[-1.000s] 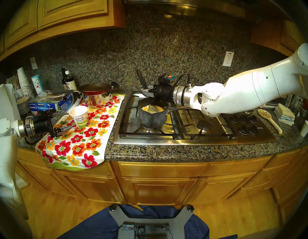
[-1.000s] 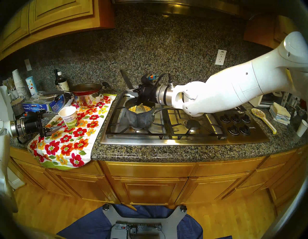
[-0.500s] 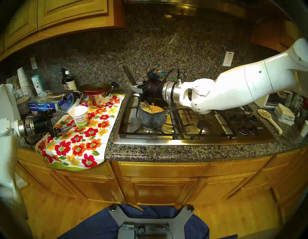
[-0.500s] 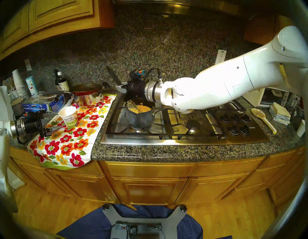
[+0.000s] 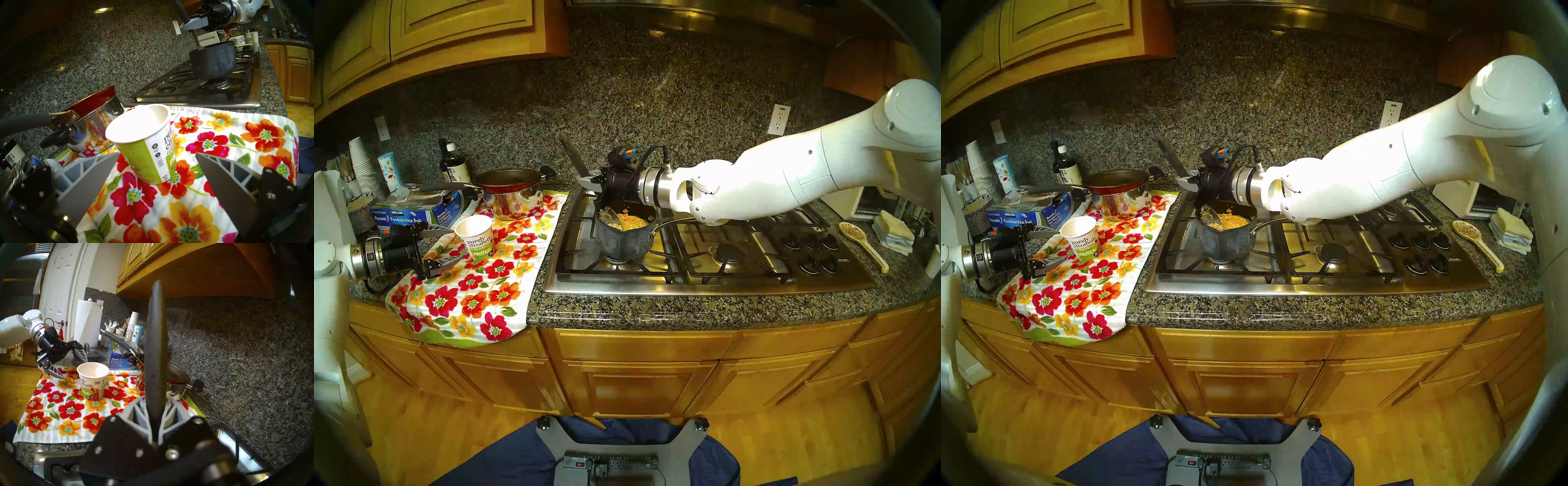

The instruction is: Pour oats into pot and stir with a spoon

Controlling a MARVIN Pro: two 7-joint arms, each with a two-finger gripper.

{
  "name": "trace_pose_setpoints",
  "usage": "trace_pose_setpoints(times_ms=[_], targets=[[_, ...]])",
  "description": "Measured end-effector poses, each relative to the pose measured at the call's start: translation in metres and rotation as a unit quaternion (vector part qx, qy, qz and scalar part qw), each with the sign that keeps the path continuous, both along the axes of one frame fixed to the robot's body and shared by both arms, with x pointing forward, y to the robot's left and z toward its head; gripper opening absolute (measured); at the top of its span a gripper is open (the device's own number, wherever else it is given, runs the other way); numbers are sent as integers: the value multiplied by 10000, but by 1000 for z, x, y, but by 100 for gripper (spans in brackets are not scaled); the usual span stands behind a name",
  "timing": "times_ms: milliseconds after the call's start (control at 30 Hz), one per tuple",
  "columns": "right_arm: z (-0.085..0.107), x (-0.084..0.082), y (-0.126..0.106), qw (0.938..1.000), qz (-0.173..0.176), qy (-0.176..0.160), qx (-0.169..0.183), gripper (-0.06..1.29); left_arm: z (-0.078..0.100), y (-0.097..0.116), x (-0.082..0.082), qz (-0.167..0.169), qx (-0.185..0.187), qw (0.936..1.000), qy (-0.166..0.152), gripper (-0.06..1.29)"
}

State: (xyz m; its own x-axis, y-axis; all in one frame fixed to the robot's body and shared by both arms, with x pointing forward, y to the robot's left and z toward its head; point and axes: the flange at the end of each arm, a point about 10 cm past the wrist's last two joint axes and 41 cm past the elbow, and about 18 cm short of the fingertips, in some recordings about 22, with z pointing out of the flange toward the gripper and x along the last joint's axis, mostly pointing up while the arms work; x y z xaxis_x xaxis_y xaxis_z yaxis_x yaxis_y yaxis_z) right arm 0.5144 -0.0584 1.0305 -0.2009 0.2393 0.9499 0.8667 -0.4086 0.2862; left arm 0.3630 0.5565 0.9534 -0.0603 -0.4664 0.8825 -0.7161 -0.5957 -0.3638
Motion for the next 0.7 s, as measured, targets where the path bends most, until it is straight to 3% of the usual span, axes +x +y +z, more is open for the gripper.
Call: trace_pose_setpoints(times_ms=[700], targets=[[-9,31,-39,9982,-8,-362,-477,-4,0,0,0,-2,0,10000,1,123]])
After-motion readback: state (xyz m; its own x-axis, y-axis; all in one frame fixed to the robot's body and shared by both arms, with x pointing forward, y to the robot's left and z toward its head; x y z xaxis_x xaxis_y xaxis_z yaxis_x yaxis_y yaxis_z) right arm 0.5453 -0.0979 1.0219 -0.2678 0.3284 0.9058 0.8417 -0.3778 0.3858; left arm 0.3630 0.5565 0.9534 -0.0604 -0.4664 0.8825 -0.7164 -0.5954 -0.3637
